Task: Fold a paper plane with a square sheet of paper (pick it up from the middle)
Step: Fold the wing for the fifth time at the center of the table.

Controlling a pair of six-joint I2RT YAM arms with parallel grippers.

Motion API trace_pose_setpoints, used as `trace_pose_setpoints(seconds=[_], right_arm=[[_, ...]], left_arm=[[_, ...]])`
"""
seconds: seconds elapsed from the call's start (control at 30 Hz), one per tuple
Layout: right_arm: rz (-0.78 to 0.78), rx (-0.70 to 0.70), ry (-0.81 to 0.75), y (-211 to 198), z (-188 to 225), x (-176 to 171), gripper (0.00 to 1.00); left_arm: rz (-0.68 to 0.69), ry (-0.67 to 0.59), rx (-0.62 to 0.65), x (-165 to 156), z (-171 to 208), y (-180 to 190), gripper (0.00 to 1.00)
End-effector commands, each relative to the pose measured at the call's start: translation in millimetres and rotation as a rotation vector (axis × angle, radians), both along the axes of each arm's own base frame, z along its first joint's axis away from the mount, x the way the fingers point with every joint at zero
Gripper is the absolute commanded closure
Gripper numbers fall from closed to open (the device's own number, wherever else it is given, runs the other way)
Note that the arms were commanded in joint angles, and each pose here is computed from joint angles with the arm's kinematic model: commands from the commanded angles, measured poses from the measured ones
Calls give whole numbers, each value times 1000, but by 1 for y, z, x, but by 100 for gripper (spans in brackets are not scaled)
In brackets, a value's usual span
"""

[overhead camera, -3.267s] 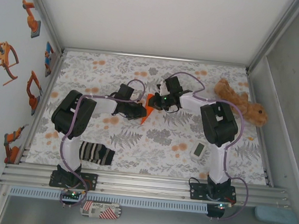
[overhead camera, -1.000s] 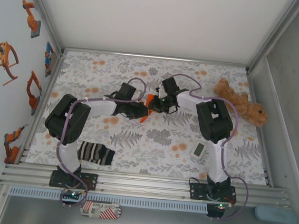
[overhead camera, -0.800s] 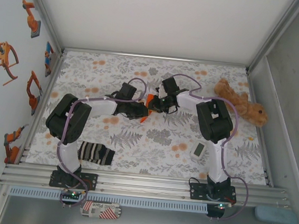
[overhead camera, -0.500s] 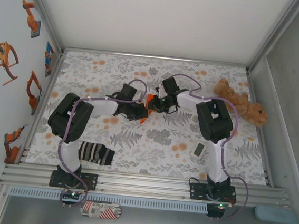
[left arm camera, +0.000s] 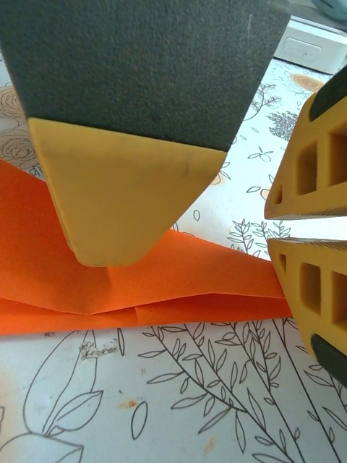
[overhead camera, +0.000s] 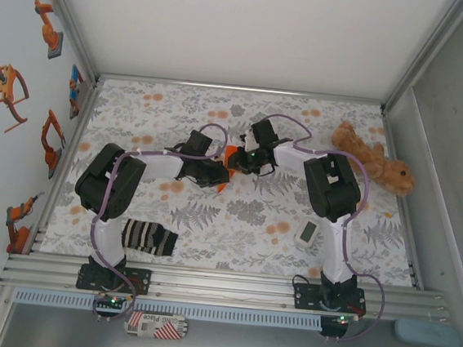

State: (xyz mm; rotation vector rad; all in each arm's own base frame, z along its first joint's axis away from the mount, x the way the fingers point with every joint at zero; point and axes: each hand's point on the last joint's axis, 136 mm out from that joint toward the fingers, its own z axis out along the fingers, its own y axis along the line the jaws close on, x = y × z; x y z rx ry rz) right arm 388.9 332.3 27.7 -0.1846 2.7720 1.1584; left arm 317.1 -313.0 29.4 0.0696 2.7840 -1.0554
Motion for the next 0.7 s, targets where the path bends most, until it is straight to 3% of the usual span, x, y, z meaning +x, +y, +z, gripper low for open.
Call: trace_pose_setpoints(seconds=[0.0,0.67], right_arm=[[20,44,-37,5,23,-3,80],[-22,15,-98,-4,37,2,81]], left_arm=[[-4,34,8,-6,-8,0,86],[-4,52,21,-11,-18,1,88]])
